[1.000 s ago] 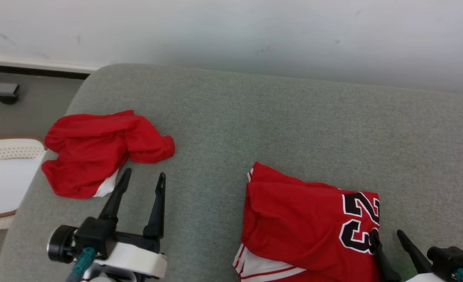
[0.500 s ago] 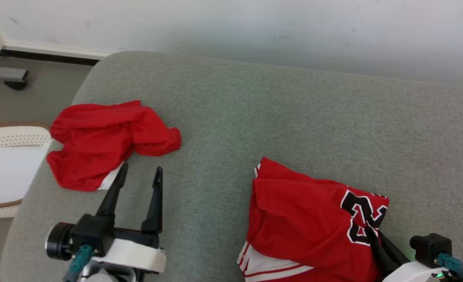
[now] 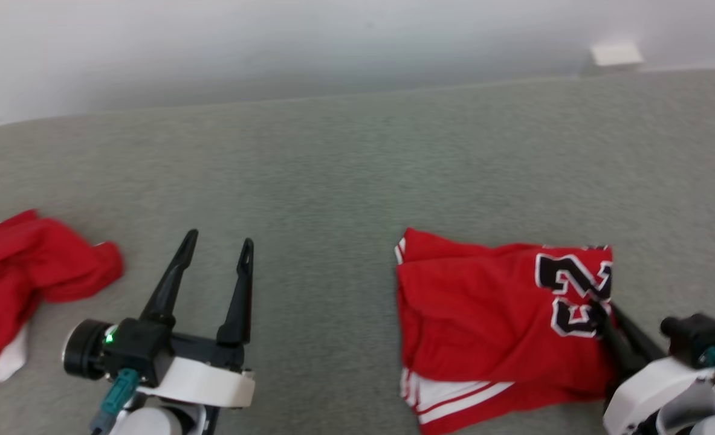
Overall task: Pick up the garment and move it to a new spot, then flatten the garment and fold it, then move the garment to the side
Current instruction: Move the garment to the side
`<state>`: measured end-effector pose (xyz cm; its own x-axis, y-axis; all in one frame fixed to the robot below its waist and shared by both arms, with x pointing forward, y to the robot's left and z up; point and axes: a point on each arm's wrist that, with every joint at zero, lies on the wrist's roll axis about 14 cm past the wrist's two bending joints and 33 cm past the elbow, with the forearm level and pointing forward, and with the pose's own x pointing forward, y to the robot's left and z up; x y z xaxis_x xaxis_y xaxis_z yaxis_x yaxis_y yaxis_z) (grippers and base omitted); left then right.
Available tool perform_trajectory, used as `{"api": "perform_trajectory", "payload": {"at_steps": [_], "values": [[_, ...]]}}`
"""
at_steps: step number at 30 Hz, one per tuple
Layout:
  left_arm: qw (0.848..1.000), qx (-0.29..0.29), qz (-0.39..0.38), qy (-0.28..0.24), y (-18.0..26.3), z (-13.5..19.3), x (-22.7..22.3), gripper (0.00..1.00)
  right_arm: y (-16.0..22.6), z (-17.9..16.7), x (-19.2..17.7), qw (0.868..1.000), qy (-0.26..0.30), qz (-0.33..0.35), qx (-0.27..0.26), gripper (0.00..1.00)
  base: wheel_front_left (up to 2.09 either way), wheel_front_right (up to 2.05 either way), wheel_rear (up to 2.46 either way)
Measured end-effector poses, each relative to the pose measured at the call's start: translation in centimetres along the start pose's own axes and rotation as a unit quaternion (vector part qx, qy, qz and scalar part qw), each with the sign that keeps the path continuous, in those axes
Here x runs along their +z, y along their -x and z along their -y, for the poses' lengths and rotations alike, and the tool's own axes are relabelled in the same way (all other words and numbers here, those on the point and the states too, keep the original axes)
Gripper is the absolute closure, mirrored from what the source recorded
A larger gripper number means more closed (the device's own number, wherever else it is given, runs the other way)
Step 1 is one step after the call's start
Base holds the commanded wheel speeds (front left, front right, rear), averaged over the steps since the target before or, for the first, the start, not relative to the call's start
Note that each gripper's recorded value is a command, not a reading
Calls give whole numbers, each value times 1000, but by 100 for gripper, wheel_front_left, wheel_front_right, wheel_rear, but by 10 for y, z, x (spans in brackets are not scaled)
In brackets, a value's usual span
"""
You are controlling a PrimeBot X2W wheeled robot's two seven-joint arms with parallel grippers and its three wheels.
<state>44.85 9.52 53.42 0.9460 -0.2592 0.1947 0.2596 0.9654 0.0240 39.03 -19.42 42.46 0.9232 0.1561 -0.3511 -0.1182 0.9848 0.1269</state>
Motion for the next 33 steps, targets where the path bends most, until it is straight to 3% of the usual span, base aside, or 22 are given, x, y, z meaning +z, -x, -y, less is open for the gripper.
{"api": "perform_trajectory", "payload": {"at_steps": [7,12,17,22,24,25,33], "values": [[996,-77,22,33,-39,51,-5,0,6,94,27,993,28,18,-109,100,0,0,0],[991,-116,37,54,-62,74,-14,0,13,186,35,975,66,-10,-210,100,0,0,0],[990,-126,32,61,-76,76,-37,0,12,250,39,954,94,-31,-283,100,0,0,0],[991,-117,15,56,-82,64,-62,0,-13,274,36,945,116,-39,-305,100,0,0,0],[992,-111,4,53,-81,58,-72,0,-21,279,27,942,113,-48,-311,29,0,0,0],[993,-109,1,52,-80,56,-75,0,-23,280,23,941,115,-53,-314,0,0,0,0],[993,-106,2,41,-77,54,-67,0,-12,276,18,938,87,-11,-334,0,0,0,0]]}}
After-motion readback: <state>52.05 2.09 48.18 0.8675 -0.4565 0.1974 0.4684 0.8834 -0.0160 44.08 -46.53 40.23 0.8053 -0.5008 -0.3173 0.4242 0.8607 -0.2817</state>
